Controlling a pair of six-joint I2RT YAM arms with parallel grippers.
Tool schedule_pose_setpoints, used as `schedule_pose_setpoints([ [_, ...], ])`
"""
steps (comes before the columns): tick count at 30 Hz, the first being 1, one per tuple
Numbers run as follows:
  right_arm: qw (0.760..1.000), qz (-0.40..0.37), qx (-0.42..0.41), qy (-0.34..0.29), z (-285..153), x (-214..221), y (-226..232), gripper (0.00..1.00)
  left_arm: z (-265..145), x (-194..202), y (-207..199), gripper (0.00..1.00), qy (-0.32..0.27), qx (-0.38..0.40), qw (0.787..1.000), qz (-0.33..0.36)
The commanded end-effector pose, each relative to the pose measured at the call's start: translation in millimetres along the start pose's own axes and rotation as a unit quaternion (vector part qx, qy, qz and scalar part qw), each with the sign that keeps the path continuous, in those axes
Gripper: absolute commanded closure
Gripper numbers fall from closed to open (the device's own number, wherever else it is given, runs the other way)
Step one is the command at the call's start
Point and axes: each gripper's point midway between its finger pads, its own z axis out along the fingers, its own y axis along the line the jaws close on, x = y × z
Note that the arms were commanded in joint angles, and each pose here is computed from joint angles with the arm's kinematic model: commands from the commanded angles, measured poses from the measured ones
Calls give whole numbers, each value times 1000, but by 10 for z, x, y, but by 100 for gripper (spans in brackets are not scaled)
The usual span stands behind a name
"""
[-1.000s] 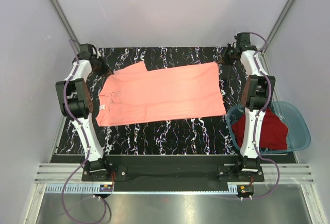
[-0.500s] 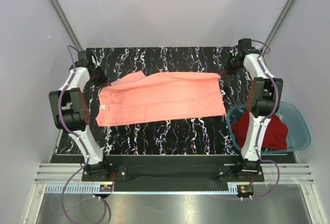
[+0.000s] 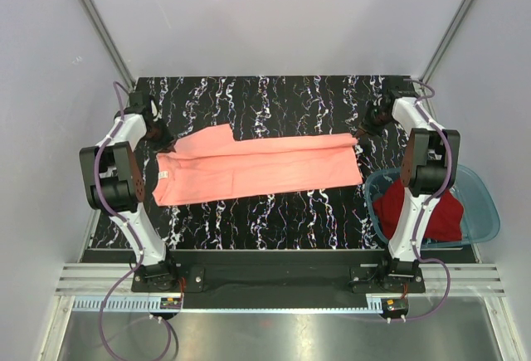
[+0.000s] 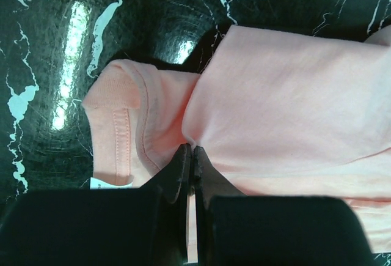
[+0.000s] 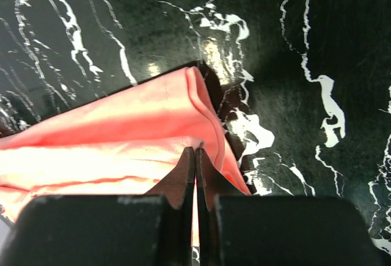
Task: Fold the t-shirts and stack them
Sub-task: Fold the tshirt
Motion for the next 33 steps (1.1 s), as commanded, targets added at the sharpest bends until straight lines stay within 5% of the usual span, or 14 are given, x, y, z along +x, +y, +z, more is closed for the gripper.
schedule_pose_setpoints([
  [1,998,-22,0,-52,-212,-212,37,100,-134,-93,59,100,-32,-18,999,12],
  [8,999,-15,8,-38,-58,-183,-31,100,-69,-18,128,99,-16,-32,999,7],
  [9,999,-12,14,-34,-37,-175,-60,99,-67,-5,136,86,-15,-35,999,6],
  [13,999,-9,33,-26,-142,-178,-76,63,-177,-52,170,60,-32,-47,998,4],
  [17,997,-31,36,-54,-352,-291,-16,41,-511,-258,51,48,-83,-33,996,1],
  [22,998,-18,-9,-63,-346,-294,261,38,-787,-512,-295,39,-135,39,990,25],
  [29,982,-43,-184,-16,85,89,1842,40,-130,-766,-824,36,-80,155,980,94],
  [33,972,-23,-234,24,318,143,2212,39,193,-848,-1028,34,-54,167,977,120],
])
